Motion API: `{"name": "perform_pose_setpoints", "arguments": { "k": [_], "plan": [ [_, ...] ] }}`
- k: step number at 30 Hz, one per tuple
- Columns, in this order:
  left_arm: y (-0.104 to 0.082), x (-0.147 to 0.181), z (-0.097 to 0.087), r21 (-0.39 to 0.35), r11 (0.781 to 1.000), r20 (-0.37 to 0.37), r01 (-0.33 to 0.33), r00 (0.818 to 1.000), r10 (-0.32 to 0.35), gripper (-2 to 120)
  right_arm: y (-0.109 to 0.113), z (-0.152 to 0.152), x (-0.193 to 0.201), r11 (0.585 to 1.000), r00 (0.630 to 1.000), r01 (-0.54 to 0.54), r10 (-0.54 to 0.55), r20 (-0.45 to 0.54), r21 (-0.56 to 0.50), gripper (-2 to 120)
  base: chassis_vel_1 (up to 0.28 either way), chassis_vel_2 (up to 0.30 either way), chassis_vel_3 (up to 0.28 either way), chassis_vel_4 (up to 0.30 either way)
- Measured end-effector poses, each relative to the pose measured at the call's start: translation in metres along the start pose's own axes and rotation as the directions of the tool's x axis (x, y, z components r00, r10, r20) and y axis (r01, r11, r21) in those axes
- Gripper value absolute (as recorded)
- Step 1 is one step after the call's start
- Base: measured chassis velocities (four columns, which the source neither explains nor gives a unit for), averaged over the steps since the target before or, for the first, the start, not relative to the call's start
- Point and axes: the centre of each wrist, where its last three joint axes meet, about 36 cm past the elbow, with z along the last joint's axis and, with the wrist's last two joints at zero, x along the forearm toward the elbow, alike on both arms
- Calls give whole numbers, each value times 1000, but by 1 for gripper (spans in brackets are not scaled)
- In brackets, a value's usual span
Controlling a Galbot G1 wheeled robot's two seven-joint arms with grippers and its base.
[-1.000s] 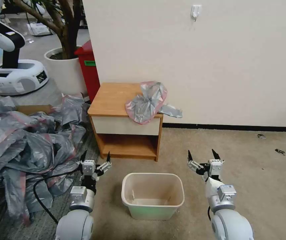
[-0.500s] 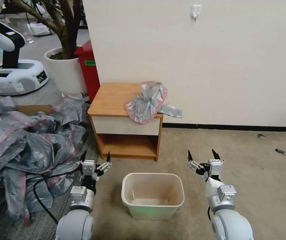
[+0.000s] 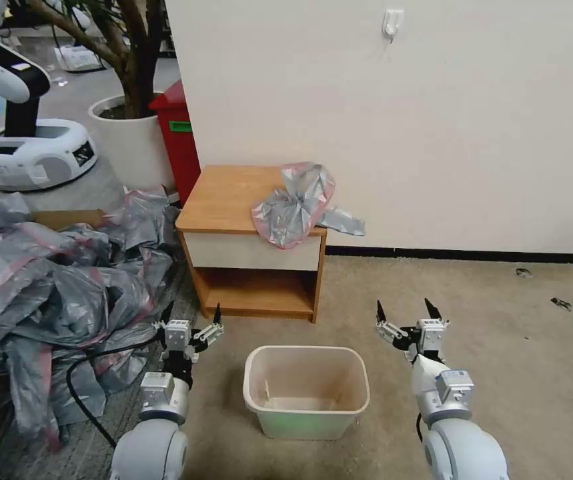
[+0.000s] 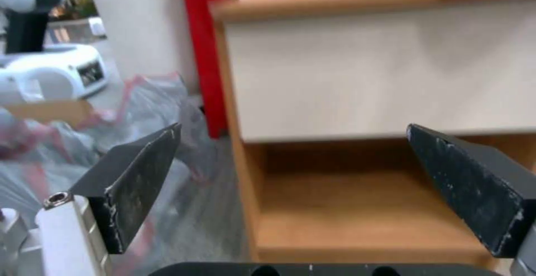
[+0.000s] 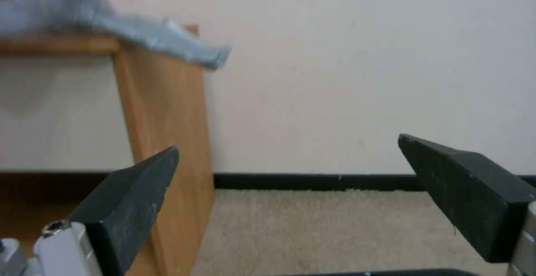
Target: Pick up the garbage bag from the table and place it over the trash can.
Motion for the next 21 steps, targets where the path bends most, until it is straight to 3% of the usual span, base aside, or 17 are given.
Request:
{"name": "perform_pose_setpoints", "arguments": {
  "k": [2,6,7,11,12,15,21],
  "plan": [
    [4,1,-7,0,1000,2,2,1000,-2,100,-1,-5,3,1000,1000,-7,7,5,-6,100,0,0,0,0],
    [28,13,-64,3,1000,17,-6,1000,6,100,-8,-48,31,996,996,-72,74,45,-51,100,0,0,0,0],
    [28,13,-64,3,1000,17,-6,1000,6,100,-8,-48,31,996,996,-72,74,45,-51,100,0,0,0,0],
    [39,28,-114,-2,999,30,-42,999,42,100,-14,-88,57,989,989,-123,130,78,-82,100,0,0,0,0],
    [39,28,-114,-2,999,30,-42,999,42,100,-14,-88,57,989,989,-123,130,78,-82,100,0,0,0,0],
    [41,42,-150,-14,996,35,-85,996,85,100,-16,-107,69,985,984,-143,152,94,-93,100,0,0,0,0],
    [41,49,-156,-16,998,-29,-66,997,66,100,-16,-108,70,985,984,-144,154,92,-98,100,0,0,0,0]
  ]
}}
